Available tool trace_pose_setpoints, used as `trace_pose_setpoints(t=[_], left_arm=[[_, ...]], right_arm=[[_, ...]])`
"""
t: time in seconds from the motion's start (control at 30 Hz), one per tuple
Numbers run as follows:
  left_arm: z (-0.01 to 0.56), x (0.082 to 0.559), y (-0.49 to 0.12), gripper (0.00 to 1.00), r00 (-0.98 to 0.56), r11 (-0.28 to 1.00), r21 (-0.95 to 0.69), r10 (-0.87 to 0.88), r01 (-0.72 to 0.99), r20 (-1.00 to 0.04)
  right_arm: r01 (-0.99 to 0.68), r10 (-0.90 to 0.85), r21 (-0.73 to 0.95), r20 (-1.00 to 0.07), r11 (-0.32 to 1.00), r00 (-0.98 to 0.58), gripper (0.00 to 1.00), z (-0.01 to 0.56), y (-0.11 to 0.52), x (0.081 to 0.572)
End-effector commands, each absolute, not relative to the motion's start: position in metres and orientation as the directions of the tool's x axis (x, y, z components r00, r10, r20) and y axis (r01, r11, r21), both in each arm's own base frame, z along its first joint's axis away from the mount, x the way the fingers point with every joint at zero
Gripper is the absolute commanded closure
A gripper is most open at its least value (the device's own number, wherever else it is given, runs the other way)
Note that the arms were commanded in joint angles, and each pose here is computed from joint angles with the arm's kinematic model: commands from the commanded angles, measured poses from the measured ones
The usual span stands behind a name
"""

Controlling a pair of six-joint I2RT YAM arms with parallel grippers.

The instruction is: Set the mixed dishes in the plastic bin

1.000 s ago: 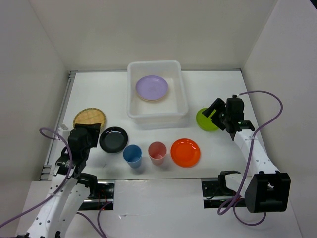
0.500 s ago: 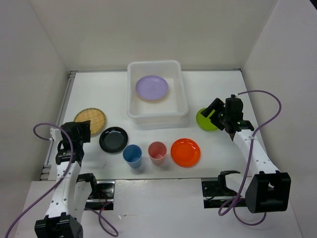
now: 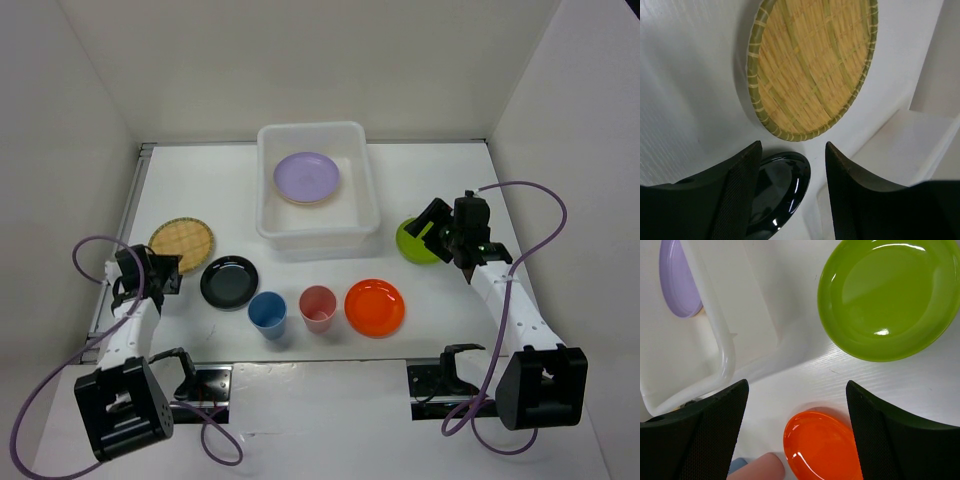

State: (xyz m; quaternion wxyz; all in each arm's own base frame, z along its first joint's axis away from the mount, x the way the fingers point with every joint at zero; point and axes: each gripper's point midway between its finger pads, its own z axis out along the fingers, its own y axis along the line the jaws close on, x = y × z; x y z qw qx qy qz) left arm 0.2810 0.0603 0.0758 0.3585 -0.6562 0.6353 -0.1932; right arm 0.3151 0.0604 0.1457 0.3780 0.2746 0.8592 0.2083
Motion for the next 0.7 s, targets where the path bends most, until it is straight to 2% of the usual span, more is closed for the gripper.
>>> trace_pose_setpoints(t=[0.0, 0.43, 0.67], left_arm=[[0.078, 0.289, 0.065, 0.39, 0.085, 0.117, -0.728, -0.968, -0.675, -0.235], [0.042, 0.296, 0.072, 0.38, 0.073, 0.095, -0.684, -0.974, -0.723, -0.213], [0.025, 0.304, 0.069, 0.46, 0.081, 0.046, -0.688, -0.985, -0.725, -0.152]], right_arm=[[0.243, 0.612, 0.586, -0.588, 0.773, -0.529, 0.17, 0.171, 0.065, 0.327], [0.249, 0.613, 0.583, -0.591, 0.774, -0.524, 0.17, 0.174, 0.063, 0.33], [0.255, 0.615, 0.577, -0.602, 0.776, -0.509, 0.17, 0.179, 0.06, 0.33]])
